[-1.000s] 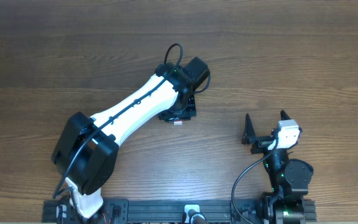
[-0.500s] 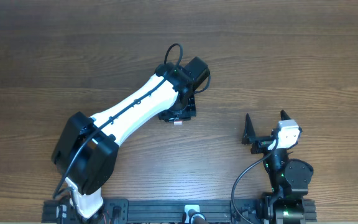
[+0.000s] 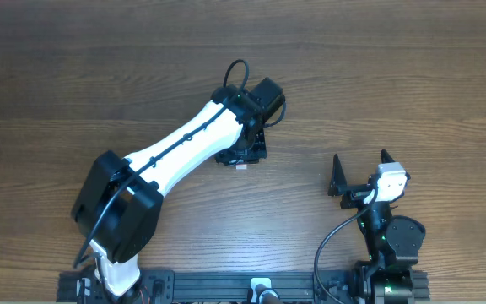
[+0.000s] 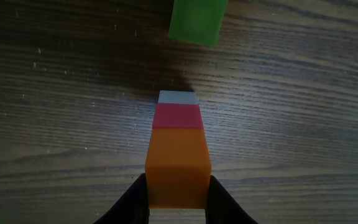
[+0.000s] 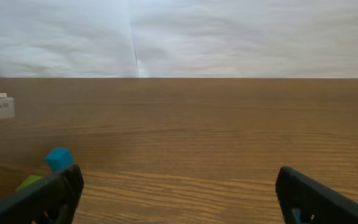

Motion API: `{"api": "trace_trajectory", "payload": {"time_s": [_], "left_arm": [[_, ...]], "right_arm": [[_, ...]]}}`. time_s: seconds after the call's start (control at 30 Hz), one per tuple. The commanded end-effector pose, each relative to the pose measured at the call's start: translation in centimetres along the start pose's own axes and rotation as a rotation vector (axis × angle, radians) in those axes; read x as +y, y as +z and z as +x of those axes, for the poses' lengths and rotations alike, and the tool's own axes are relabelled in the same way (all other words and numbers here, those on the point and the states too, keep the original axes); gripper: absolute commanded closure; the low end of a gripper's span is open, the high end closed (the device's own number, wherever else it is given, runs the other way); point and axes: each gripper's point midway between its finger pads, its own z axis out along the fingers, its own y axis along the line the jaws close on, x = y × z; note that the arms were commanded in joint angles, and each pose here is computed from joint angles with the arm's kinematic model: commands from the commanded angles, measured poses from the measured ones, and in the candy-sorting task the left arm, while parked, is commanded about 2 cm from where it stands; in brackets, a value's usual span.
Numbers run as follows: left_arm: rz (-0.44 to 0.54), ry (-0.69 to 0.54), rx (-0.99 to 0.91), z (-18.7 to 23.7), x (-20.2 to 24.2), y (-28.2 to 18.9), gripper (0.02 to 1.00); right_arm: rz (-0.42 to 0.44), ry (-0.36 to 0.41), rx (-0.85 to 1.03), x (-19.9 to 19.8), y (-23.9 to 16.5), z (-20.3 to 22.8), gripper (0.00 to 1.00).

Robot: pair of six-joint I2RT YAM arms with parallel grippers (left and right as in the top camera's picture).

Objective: Stack Cubes

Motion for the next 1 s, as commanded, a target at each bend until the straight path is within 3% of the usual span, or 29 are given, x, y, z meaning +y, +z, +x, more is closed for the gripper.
{"api": "trace_trajectory", "payload": {"time_s": [0.03,0.33,0.77,0.87,1.0], "left_arm": [[-0.034,0.005,0.0,-0.21,0.66,0.82,0.783],[-0.039,-0.001,-0.005,-0.3,0.75,0.82,0.766],[-0.038,-0.001,-0.005,-0.29,0.74,0.82,0.557],[-0.038,-0.001,-0.005,-0.29,0.74,0.82,0.424],[-0.036,-0.002,-0.002,-0.25,0.7,0.8,0.04]], "right_arm": [[0.001,-0.007,0.004,-0.05,0.0,0.22,0.007],[0.001,-0.007,0.004,-0.06,0.0,0.22,0.007],[0.001,-0.007,0.004,-0.06,0.0,0.22,0.009],[0.001,-0.007,0.004,-0.06,0.0,0.22,0.007],[0.001,-0.007,0.004,-0.06,0.0,0.22,0.009]]}}
